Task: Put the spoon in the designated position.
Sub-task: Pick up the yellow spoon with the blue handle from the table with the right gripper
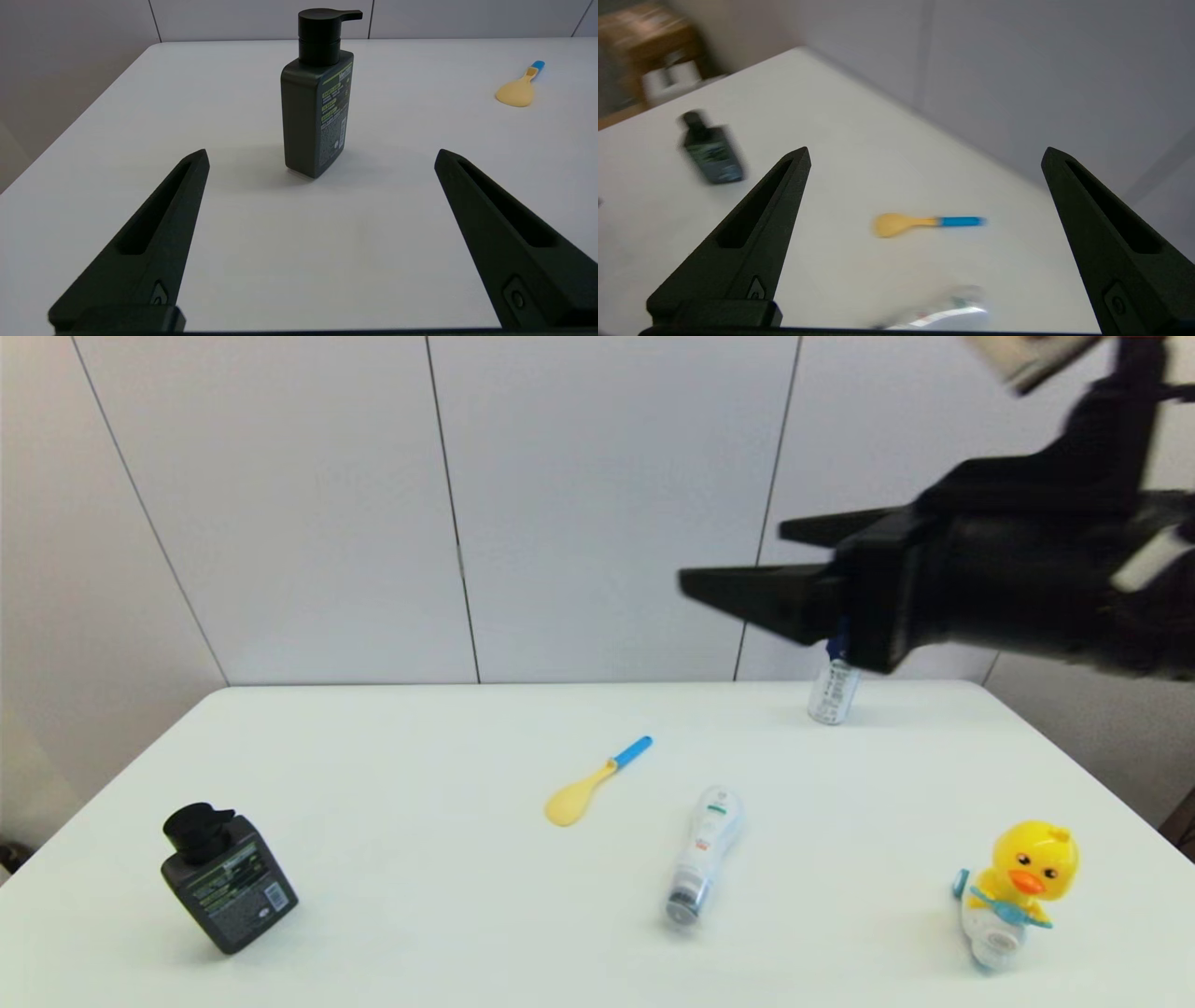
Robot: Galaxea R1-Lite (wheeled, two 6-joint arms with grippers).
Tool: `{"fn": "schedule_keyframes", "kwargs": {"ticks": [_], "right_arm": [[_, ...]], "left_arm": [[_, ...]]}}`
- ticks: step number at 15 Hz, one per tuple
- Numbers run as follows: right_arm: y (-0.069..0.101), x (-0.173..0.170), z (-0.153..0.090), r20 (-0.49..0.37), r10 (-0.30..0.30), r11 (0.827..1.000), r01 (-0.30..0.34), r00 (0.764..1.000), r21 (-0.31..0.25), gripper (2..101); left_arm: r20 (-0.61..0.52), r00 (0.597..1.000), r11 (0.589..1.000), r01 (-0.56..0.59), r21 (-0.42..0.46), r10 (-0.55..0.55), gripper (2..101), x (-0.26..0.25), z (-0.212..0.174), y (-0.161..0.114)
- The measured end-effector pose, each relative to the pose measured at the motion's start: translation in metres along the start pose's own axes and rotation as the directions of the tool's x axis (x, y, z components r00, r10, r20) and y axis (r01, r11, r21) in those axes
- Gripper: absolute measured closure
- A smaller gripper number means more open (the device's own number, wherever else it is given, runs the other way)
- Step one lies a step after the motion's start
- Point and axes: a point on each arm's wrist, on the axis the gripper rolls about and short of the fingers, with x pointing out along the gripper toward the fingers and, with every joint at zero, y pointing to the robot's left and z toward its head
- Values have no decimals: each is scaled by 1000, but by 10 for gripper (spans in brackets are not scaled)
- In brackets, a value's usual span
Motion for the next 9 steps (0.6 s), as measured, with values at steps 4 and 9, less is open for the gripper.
{"fn": "schedule_keyframes", "kwargs": {"ticks": [4,9], "right_arm": [[53,78,-32,-140,123,991,-113,983,75,43],[87,139,-79,-257,-110,979,149,960,137,43]], "left_arm": [[0,1000,1000,0,0,0,53,0,0,0],[0,1000,1000,0,0,0,53,0,0,0]]}}
